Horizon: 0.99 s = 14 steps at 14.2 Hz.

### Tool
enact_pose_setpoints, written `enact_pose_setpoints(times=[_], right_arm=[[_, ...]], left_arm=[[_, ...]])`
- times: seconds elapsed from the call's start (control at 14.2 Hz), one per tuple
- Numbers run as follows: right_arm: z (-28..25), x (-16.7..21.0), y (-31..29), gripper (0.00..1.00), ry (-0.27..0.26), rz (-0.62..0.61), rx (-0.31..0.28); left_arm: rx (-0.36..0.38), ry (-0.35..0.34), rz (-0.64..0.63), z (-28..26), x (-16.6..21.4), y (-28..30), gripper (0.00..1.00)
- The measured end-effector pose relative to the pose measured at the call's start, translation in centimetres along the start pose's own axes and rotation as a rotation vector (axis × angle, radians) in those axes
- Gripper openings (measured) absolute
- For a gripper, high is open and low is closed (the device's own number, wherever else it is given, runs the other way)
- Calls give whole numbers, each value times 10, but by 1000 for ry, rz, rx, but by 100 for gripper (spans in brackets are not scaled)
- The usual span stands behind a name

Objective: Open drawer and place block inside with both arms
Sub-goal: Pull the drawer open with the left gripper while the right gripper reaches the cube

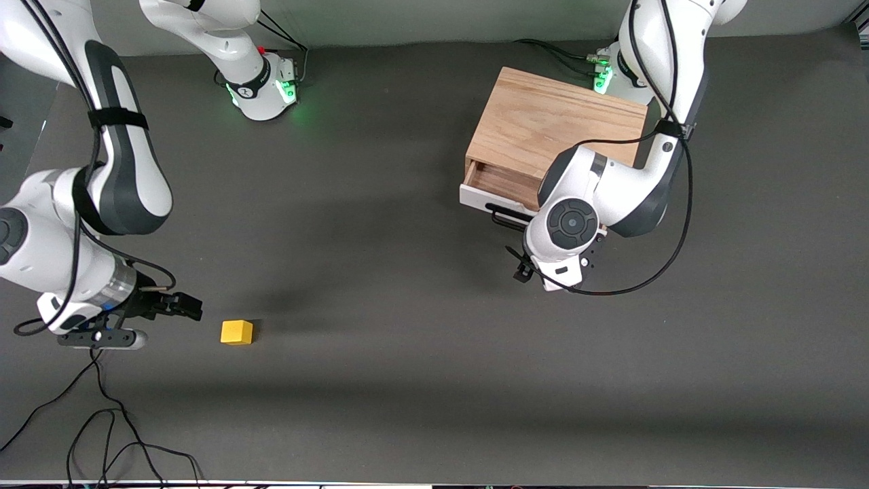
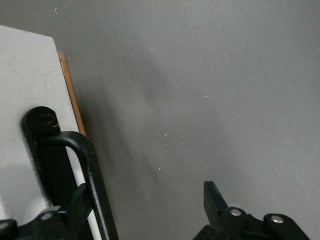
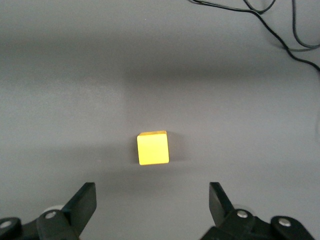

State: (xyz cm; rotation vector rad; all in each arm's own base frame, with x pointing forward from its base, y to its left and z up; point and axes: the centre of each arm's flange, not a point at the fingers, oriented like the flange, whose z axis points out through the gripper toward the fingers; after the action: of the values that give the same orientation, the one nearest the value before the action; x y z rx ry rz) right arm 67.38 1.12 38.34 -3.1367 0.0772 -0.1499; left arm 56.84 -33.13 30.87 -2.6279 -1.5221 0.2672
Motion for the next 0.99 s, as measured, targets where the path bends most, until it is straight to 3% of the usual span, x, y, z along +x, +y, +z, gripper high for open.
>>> enact_pose_setpoints(times=[0.56, 0.99], right_arm=[[131, 1, -4, 100, -60, 4, 4], [184, -4, -6, 100, -44, 6, 10]], left_arm=[[-125, 27, 21, -64, 16, 19, 98], [-19, 40, 295, -158, 78, -39, 98]])
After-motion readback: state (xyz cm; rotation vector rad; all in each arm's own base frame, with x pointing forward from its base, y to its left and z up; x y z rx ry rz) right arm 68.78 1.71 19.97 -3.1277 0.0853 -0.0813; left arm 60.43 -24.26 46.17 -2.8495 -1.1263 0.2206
